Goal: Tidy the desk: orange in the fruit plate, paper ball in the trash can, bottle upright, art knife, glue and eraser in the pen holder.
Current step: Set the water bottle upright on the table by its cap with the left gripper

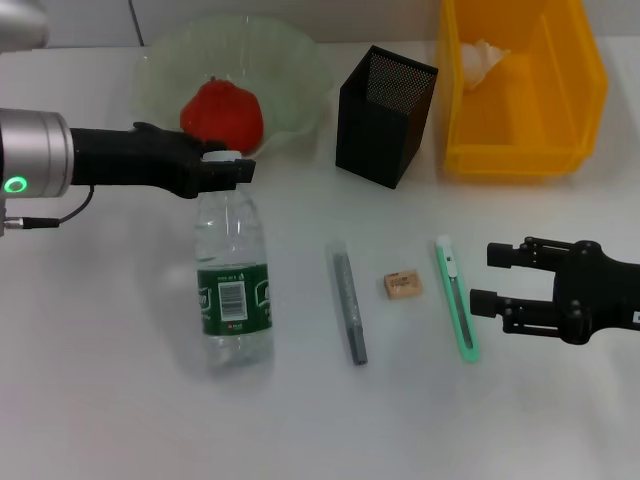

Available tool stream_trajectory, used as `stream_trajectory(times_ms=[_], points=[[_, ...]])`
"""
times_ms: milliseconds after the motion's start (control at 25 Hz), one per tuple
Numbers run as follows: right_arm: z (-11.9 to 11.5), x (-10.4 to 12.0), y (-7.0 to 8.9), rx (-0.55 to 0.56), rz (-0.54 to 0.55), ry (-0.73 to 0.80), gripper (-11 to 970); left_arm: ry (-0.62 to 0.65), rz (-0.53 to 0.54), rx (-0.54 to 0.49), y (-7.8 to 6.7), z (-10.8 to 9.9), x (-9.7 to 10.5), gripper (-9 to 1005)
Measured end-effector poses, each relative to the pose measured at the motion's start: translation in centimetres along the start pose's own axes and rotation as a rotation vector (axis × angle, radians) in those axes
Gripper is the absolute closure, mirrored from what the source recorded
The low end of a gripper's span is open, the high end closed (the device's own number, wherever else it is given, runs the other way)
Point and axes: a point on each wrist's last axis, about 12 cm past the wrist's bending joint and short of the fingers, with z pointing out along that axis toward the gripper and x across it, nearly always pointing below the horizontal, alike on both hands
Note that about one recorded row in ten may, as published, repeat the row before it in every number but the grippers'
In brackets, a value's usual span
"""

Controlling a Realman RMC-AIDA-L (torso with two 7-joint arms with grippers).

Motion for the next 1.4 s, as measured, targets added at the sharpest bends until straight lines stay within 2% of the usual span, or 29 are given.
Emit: stream_trajectory(times_ms=[240, 640, 840, 1120, 1160, 1400], points=[[0.0, -0.2, -0.1, -0.002, 0.002, -0.001, 225, -0.044, 0.108, 0.016, -0.3, -0.9, 0.1, 493], [0.0, -0.5, -0.1, -0.002, 0.005, 0.0, 225, -0.052, 0.183, 0.015, -0.6, -1.2, -0.1, 479], [-0.1, -0.6, -0.1, -0.002, 0.001, 0.0, 225, -0.076, 0.306, 0.008, -0.7, -1.4, -0.4, 471], [-0.1, -0.5, 0.0, -0.007, 0.003, 0.0, 226, -0.105, 0.347, 0.008, -0.7, -1.5, -0.4, 461], [-0.1, -0.6, 0.0, -0.009, 0.003, 0.0, 226, -0.134, 0.383, 0.007, -0.6, -1.5, -0.3, 460], [-0.2, -0.6, 0.0, -0.01, 0.004, -0.004, 226, -0.196, 0.441, -0.01, -0.5, -1.9, 0.2, 451]])
